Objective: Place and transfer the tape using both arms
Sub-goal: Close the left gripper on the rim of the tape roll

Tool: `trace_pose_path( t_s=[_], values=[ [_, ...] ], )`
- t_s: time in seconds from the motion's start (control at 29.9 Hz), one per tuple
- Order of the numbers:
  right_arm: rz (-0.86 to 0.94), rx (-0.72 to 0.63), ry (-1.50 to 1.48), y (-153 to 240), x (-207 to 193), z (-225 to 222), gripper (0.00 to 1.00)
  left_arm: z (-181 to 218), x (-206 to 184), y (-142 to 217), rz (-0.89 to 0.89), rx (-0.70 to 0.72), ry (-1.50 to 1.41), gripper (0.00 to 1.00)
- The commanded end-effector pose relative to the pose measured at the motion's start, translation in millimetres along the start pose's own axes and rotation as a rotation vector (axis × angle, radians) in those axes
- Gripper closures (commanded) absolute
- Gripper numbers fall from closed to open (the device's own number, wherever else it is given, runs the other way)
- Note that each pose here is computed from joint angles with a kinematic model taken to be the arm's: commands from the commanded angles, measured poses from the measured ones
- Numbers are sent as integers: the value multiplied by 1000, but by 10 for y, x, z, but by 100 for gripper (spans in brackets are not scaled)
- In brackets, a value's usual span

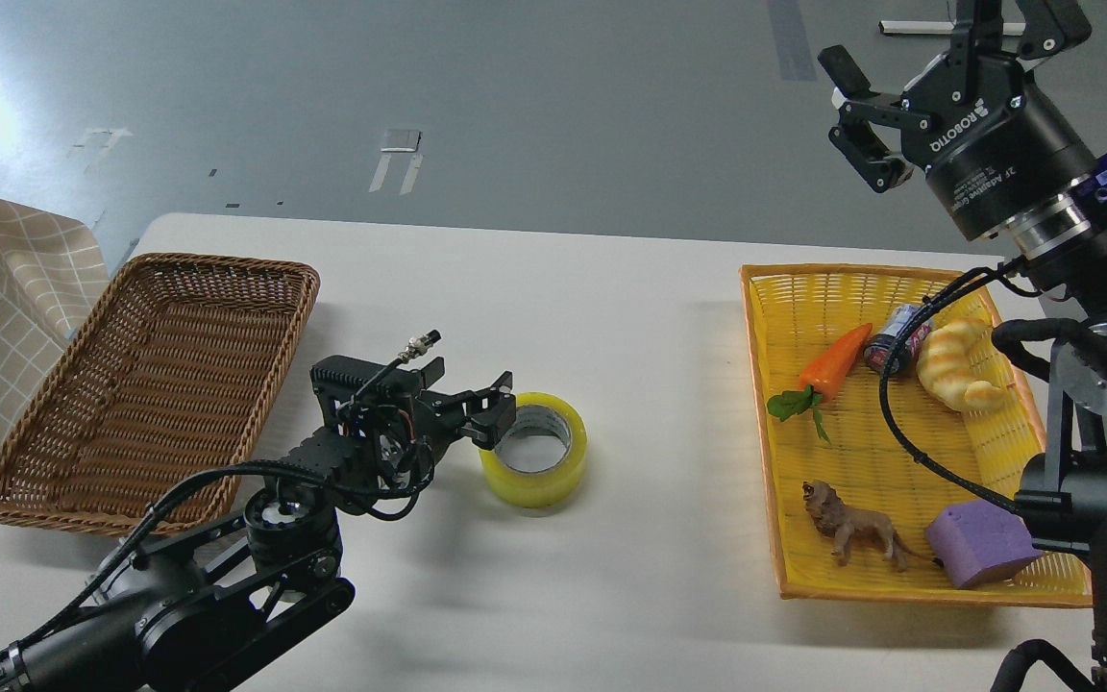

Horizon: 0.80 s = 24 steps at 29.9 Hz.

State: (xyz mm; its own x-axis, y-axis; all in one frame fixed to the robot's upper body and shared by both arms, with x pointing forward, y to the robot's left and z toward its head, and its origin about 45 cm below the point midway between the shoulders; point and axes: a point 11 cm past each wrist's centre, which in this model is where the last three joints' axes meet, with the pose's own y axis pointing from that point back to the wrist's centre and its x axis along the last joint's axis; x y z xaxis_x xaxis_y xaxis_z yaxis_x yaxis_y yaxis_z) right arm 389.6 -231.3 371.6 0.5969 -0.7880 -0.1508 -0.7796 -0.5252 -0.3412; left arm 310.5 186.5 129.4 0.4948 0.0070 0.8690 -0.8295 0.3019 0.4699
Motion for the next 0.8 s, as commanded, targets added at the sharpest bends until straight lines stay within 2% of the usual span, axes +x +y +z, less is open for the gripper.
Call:
trace_pose_path(
  t_s=[0.0, 0.1, 0.23, 0.5, 0.77],
  values=[
    [4, 0, -2, 13, 11, 2, 1, -63, -34, -9, -11, 16, -9, 16],
    [11, 2, -3, 28, 29, 1, 1, -92, -69, -31, -23, 25, -19, 16],
    [16, -2, -5, 45, 39, 17, 1, 99, -162, -12, -45, -27, -36, 16],
    [21, -7, -7, 64, 52, 39, 1, 115, 43, -21, -1, -44, -56, 15],
    [26, -14, -11, 87, 60, 68, 1, 146, -54, 19, -20, -52, -49, 15]
  ],
)
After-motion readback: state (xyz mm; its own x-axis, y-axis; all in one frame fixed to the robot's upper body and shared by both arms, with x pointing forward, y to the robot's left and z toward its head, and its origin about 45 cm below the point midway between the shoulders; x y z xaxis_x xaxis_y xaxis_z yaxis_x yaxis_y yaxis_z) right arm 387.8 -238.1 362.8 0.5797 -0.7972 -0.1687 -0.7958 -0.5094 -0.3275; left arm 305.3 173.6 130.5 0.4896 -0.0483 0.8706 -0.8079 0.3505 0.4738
